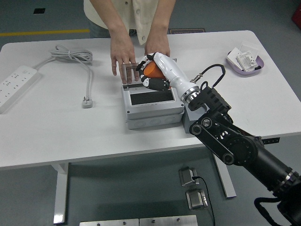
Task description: Fetch the battery,place it into the box,close the lid of the box
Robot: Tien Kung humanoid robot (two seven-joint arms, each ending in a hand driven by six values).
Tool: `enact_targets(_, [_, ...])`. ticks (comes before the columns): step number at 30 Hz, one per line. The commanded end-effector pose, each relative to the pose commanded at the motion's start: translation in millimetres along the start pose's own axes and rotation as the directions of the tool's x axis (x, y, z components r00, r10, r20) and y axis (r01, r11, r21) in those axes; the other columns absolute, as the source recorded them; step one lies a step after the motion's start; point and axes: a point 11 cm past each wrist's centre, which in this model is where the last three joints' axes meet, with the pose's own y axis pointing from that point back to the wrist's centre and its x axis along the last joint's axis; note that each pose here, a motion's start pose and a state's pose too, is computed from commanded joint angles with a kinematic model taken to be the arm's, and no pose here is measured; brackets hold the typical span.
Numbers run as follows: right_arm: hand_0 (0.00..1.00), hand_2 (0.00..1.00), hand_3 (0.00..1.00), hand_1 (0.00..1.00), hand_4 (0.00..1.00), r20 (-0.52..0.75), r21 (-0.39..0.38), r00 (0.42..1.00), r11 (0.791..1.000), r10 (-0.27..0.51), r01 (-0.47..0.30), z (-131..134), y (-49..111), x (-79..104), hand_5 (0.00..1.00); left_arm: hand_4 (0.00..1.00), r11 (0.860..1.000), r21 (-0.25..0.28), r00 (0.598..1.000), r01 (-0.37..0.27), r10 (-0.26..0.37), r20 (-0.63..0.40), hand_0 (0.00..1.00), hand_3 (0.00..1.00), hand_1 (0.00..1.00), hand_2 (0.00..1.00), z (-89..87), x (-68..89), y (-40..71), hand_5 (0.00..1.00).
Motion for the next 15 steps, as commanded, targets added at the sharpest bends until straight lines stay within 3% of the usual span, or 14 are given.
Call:
enact_targets(7, [0.022,0.346,0.313,0.152,0.002,-0.254,0.1,0.966,0.992,-0.051,0.079,-17.1,-12.7,-18.0,0.002,0.808,1.0,-0.006,1.0,-0.002,0.002,0.006,0.599,0.761,0.692,0.718,3.9,1.3,0.6,0.912])
enact_targets(15, [0.072,0.36,0.318,0.182,0.002,-0.305,0.151,0.951,0.983,-0.051,0.101,-5.6,-15.3,-27.6,0.002,0.807,1.0,-0.011,1.0,-0.009,0.009,0.015,0.599,0.761,0.692,0.718,7.0,4.6,1.3,0.91])
